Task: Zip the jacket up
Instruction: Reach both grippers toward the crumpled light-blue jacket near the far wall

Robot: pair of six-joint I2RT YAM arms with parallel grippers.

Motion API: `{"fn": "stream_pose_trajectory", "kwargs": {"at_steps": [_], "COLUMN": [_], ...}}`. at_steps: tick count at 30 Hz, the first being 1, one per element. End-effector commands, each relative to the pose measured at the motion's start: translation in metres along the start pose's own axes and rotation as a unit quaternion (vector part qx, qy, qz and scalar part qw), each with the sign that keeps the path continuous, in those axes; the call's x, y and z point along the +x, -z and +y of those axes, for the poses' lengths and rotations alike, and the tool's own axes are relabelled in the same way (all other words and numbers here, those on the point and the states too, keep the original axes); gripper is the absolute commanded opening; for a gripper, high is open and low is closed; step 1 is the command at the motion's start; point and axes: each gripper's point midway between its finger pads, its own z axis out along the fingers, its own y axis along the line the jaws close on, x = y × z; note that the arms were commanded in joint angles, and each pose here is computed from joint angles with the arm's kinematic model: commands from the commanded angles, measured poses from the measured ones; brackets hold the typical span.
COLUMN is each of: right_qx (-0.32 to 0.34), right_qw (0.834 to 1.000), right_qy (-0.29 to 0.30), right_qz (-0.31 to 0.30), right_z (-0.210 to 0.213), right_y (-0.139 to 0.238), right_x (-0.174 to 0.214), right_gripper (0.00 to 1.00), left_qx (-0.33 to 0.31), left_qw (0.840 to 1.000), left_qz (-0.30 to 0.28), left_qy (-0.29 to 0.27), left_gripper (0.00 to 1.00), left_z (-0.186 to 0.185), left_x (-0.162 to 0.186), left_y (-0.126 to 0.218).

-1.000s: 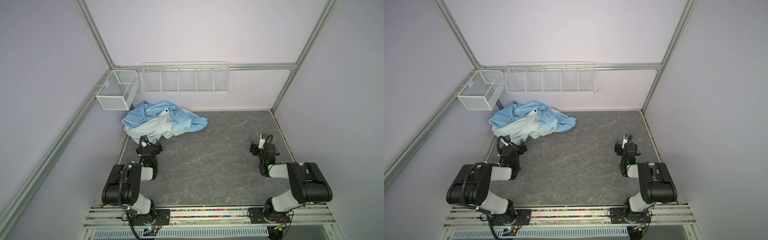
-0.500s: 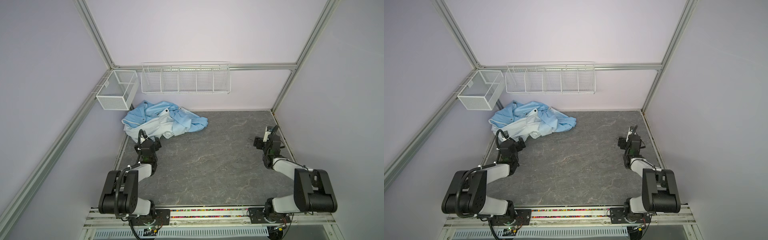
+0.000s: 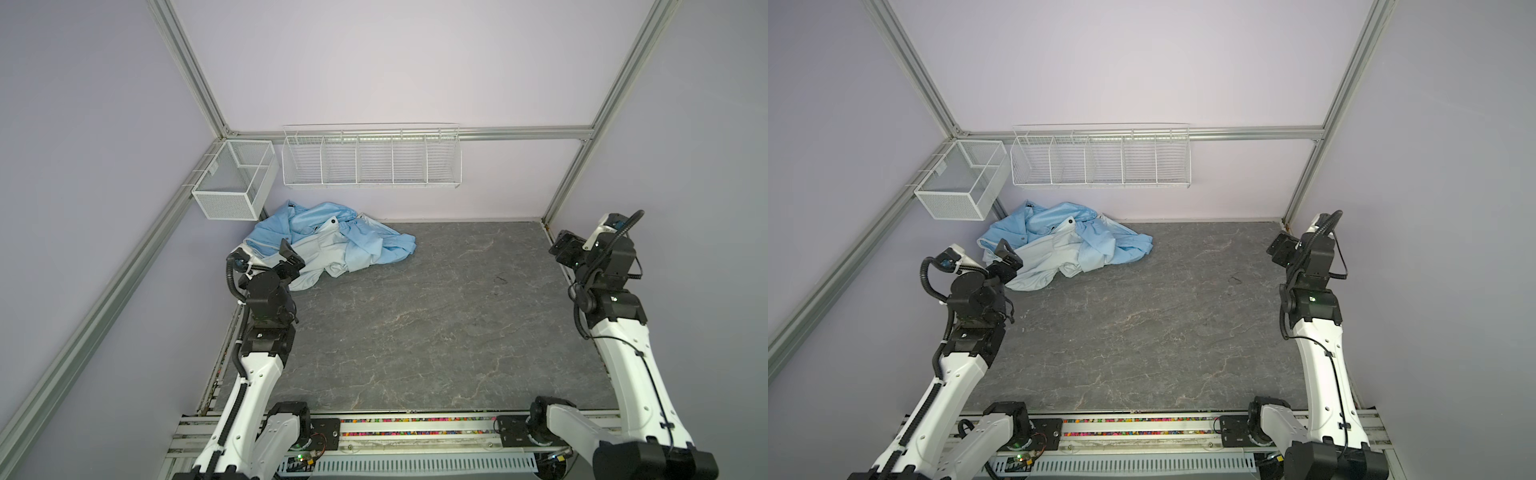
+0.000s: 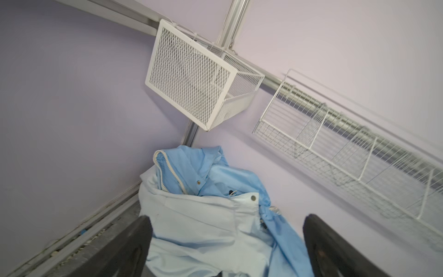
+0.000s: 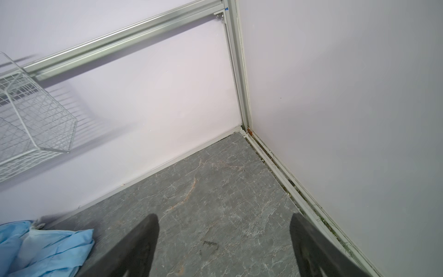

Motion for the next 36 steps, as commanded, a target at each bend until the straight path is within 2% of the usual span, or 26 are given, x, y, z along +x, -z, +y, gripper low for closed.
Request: {"fn": "stream_pose_trajectory", "kwargs": {"at_steps": [1,2,4,6,8,9,11,13,19,23,24,26,28,31,34,36], "right_qx": [0.028,0.025,0.037,0.015,-0.021,-0.047,-0.088,-0.112,-0.177,-0.215,-0.23,-0.257,-0.28,-0.299,-0.312,-0.314], "right_qw": [0.99,0.989,0.985,0.98,0.973,0.967,0.955,0.944,0.927,0.911,0.905,0.892,0.878,0.86,0.847,0.841], "right_qy": [-0.046,-0.066,-0.112,-0.142,-0.157,-0.16,-0.169,-0.175,-0.128,-0.087,-0.077,-0.06,-0.041,-0.016,-0.002,0.004], "right_qz": [0.127,0.127,0.123,0.141,0.171,0.192,0.228,0.254,0.304,0.342,0.35,0.367,0.386,0.413,0.431,0.44], "right_z": [-0.018,-0.019,-0.025,-0.019,-0.004,0.007,0.026,0.042,0.116,0.173,0.19,0.221,0.25,0.284,0.307,0.314], "right_y": [-0.004,-0.003,0.0,-0.002,-0.006,-0.01,-0.016,-0.022,-0.02,-0.019,-0.017,-0.014,-0.012,-0.009,-0.007,-0.006], "right_x": [0.057,0.057,0.057,0.06,0.063,0.067,0.073,0.083,0.117,0.15,0.158,0.173,0.189,0.214,0.233,0.242], "right_gripper": [0.89,0.89,0.89,0.89,0.96,0.99,0.89,0.84,0.84,0.84,0.84,0.84,0.84,0.85,0.85,0.85], "left_qx": [-0.005,-0.014,-0.014,-0.03,-0.028,-0.032,-0.038,-0.025,-0.012,0.033,0.043,0.064,0.062,0.075,0.082,0.084], "left_qw": [0.994,0.993,0.996,0.995,0.994,0.993,0.992,0.99,0.976,0.955,0.946,0.925,0.903,0.879,0.864,0.852], "left_qz": [0.036,0.034,0.036,0.04,0.049,0.055,0.075,0.093,0.191,0.278,0.304,0.356,0.405,0.457,0.487,0.504], "left_qy": [0.099,0.108,0.085,0.087,0.09,0.096,0.098,0.099,0.101,0.1,0.107,0.118,0.126,0.114,0.101,0.114], "left_gripper": [0.99,0.99,0.99,0.99,0.99,0.99,1.0,0.99,0.99,0.99,0.99,0.91,0.88,0.88,0.86,0.85], "left_z": [0.012,0.015,0.01,0.01,0.005,0.004,0.003,-0.003,-0.013,-0.027,-0.03,-0.037,-0.039,-0.058,-0.083,-0.098], "left_x": [0.009,0.007,0.0,-0.005,-0.006,-0.006,-0.001,0.007,0.052,0.099,0.113,0.141,0.171,0.208,0.234,0.252], "left_y": [-0.005,-0.006,-0.008,-0.012,-0.017,-0.02,-0.025,-0.029,-0.05,-0.06,-0.062,-0.063,-0.063,-0.057,-0.056,-0.059]}}
